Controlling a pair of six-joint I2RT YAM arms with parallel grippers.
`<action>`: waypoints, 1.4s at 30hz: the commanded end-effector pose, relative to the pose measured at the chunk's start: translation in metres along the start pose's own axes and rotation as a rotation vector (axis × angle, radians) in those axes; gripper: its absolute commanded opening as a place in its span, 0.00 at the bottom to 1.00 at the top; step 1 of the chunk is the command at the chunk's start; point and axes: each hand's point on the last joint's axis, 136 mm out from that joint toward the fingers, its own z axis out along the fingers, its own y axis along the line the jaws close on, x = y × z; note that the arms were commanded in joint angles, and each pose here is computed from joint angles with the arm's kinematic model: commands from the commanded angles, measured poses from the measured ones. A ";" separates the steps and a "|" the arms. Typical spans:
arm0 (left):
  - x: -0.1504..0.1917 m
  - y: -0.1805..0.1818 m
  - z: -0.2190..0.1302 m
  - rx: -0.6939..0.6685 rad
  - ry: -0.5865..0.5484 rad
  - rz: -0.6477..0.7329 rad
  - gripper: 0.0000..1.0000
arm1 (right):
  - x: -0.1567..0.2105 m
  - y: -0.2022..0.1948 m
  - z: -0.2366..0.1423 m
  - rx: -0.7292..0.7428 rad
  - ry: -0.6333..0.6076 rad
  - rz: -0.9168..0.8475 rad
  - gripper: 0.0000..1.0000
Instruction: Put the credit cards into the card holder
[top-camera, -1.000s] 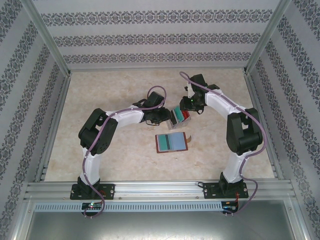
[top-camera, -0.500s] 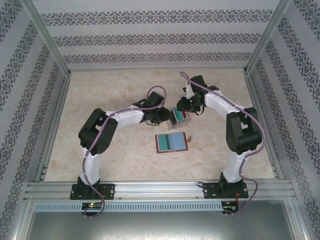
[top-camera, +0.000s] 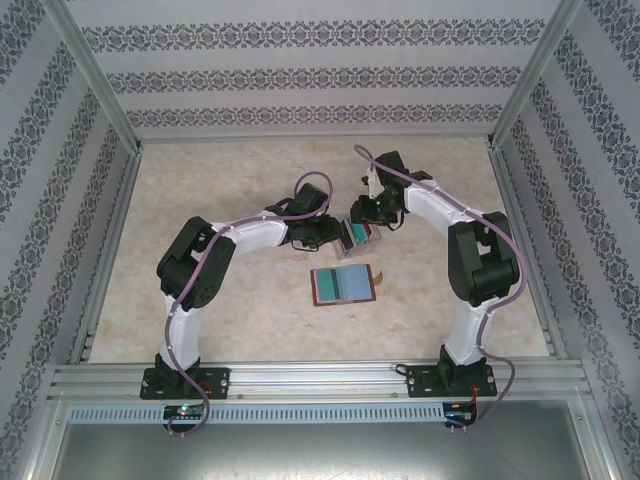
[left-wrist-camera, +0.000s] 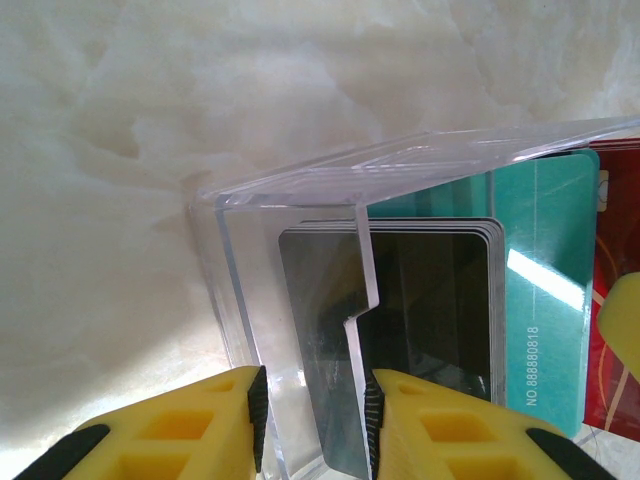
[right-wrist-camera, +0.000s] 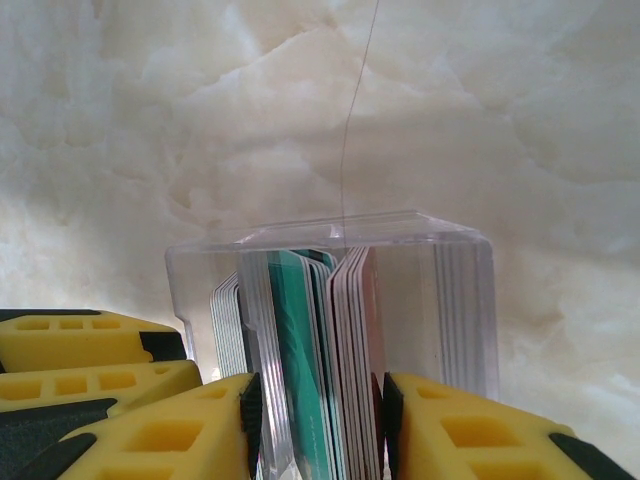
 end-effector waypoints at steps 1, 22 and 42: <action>0.014 0.027 0.004 -0.077 0.047 -0.029 0.34 | -0.001 0.014 -0.018 -0.037 -0.019 0.001 0.38; 0.014 0.027 0.005 -0.073 0.048 -0.033 0.34 | 0.002 -0.008 -0.010 0.075 0.005 -0.007 0.39; 0.013 0.026 0.004 -0.072 0.048 -0.031 0.34 | 0.001 0.015 -0.017 0.088 -0.007 -0.089 0.36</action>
